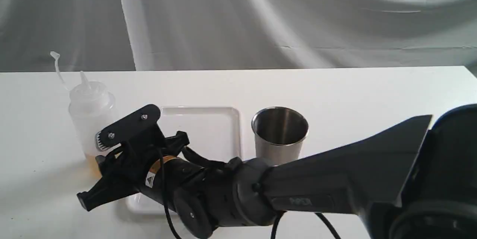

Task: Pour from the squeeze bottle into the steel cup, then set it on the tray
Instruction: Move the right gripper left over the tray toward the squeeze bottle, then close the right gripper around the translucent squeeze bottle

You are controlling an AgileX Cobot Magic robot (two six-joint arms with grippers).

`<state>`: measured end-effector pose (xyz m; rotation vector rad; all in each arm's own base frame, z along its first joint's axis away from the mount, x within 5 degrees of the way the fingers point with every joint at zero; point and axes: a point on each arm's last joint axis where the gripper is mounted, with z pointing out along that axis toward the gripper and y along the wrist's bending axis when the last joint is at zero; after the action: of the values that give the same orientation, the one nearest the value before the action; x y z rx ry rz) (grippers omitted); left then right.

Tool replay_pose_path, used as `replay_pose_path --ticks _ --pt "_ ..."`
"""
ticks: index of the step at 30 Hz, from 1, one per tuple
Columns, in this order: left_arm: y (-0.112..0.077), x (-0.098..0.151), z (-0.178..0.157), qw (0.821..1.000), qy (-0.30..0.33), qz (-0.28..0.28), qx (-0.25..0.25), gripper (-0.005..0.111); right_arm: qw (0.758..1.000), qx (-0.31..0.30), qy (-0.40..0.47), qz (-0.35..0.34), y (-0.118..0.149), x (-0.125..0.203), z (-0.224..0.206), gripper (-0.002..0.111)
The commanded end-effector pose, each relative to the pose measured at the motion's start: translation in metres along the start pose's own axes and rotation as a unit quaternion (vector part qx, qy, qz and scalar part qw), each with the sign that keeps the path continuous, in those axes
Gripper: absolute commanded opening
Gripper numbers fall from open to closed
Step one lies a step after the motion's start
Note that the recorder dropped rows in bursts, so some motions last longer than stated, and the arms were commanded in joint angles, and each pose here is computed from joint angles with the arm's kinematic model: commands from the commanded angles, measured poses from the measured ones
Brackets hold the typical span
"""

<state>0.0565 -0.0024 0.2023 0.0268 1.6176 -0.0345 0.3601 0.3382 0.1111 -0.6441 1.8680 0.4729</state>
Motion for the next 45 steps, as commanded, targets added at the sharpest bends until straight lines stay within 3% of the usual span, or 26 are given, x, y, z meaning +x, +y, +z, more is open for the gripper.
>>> replay_pose_path --ticks 1,3,7,30,45 --pt "0.0 0.001 0.0 1.0 -0.001 -0.004 0.003 0.008 1.0 -0.002 -0.002 -0.001 0.002 -0.003 0.0 0.065" --pt "0.0 0.001 0.0 1.0 -0.001 -0.004 0.003 0.008 1.0 0.001 -0.002 0.005 0.001 -0.003 0.0 0.078" --pt "0.0 0.001 0.0 1.0 -0.001 -0.004 0.003 0.008 1.0 0.004 -0.002 0.012 0.001 -0.003 0.0 0.087" --pt "0.0 0.001 0.0 1.0 -0.001 -0.003 0.003 0.008 1.0 0.011 -0.012 0.022 -0.002 -0.004 0.0 0.087" --pt "0.0 0.001 0.0 1.0 -0.001 -0.003 0.003 0.008 1.0 0.006 -0.008 0.005 -0.002 -0.009 0.033 0.087"
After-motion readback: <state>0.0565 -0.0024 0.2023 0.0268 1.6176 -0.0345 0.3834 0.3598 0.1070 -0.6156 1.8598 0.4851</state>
